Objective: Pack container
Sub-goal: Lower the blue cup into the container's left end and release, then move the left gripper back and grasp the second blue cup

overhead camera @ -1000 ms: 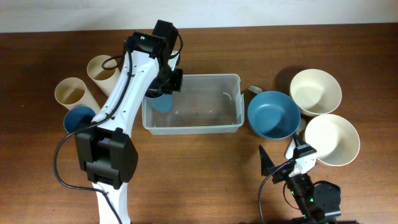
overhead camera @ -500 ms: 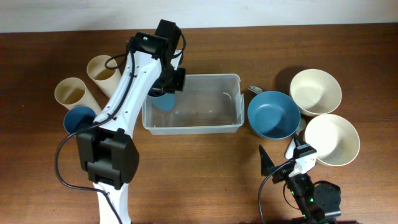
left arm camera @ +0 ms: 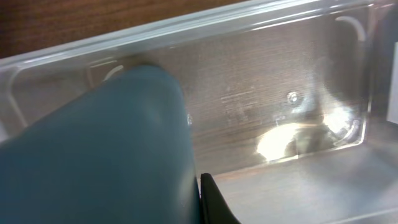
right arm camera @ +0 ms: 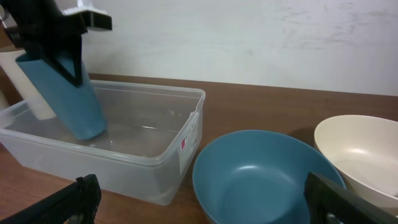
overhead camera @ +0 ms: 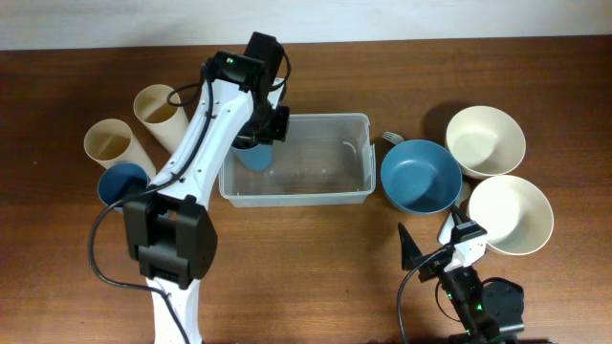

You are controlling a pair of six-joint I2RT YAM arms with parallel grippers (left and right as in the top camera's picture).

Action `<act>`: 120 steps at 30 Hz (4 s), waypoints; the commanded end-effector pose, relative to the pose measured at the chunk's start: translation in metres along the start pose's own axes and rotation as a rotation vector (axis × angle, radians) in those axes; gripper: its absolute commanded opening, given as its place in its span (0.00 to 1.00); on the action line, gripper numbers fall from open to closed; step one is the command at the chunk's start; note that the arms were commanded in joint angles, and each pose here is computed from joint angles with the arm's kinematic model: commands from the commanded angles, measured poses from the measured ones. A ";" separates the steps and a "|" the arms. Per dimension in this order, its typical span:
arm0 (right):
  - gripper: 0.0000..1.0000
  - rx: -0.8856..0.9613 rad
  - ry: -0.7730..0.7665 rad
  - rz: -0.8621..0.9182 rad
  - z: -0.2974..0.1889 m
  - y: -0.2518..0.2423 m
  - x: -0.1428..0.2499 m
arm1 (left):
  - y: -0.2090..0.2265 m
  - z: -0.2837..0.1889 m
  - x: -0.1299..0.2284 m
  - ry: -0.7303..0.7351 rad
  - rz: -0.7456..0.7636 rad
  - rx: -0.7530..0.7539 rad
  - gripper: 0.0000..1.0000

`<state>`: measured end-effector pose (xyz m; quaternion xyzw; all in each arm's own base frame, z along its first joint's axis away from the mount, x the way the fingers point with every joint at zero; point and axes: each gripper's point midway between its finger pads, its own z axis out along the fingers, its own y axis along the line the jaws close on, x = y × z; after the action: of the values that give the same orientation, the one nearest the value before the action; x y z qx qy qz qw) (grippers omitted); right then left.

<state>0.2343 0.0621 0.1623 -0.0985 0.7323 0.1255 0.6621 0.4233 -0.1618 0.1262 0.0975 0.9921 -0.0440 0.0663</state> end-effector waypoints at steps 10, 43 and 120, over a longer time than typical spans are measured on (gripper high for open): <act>0.99 -0.004 0.002 0.007 0.000 0.001 0.003 | 0.002 0.011 0.000 0.027 0.010 -0.012 0.22; 0.99 -0.004 0.002 0.007 0.000 0.001 0.003 | 0.006 -0.062 -0.015 -0.075 0.012 -0.056 0.43; 0.99 -0.004 0.002 0.007 0.000 0.001 0.003 | 0.202 -0.027 0.133 -0.024 -0.611 -0.227 0.35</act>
<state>0.2343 0.0621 0.1623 -0.0986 0.7323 0.1254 0.6621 0.3294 0.0685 0.1176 -0.2163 0.9721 0.0617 0.0665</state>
